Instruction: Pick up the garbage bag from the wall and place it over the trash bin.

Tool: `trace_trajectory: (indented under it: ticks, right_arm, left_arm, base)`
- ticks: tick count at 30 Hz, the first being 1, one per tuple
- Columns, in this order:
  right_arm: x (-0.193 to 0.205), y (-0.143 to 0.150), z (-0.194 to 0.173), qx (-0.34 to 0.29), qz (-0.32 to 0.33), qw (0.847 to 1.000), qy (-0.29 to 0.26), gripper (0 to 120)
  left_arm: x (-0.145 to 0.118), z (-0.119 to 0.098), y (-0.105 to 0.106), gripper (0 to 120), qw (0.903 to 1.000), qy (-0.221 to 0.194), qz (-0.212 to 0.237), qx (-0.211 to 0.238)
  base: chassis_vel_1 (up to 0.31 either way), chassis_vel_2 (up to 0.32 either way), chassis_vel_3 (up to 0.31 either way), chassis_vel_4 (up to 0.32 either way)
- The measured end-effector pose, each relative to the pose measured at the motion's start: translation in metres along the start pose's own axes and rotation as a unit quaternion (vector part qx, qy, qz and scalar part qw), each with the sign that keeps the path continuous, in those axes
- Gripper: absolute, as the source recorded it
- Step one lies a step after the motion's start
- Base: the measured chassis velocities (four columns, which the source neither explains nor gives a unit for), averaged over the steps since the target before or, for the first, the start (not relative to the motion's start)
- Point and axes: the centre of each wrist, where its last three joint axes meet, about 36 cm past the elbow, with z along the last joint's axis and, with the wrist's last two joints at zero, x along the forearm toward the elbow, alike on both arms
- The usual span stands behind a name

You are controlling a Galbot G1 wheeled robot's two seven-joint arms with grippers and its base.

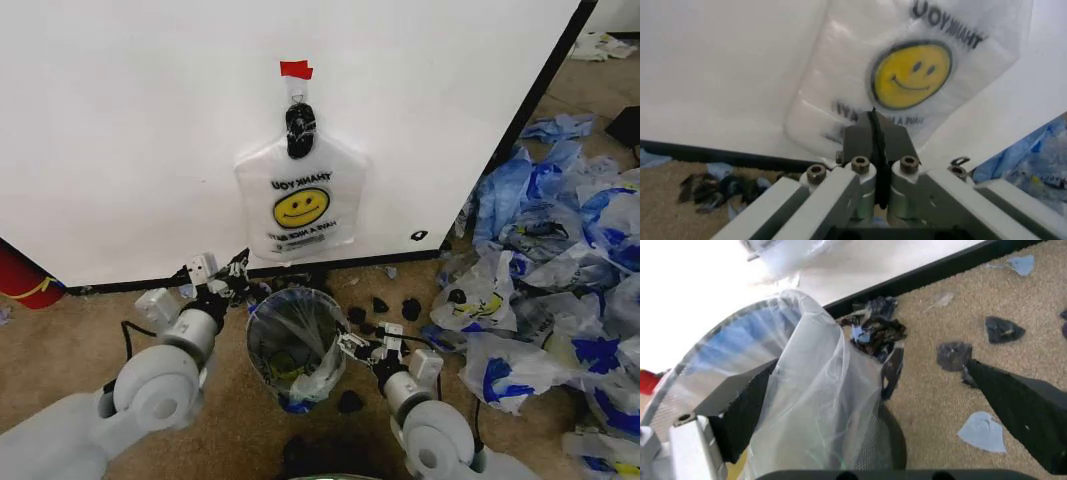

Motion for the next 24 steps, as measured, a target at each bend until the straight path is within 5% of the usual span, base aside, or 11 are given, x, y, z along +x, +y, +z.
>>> trace_trajectory:
  ticks: [10,24]
  right_arm:
    - [-0.007,-0.004,0.014,0.010,0.013,1.000,0.016,100]
    - [-0.008,-0.028,0.019,0.059,-0.031,0.997,-0.049,100]
  left_arm:
    - [0.014,-0.002,-0.001,0,1.0000,0.001,0.001,-0.003]
    - [0.024,0.006,-0.001,0,1.0000,0.004,-0.002,0.000]
  base:
    - [0.000,0.000,0.000,0.000]
    - [0.000,0.000,0.000,0.000]
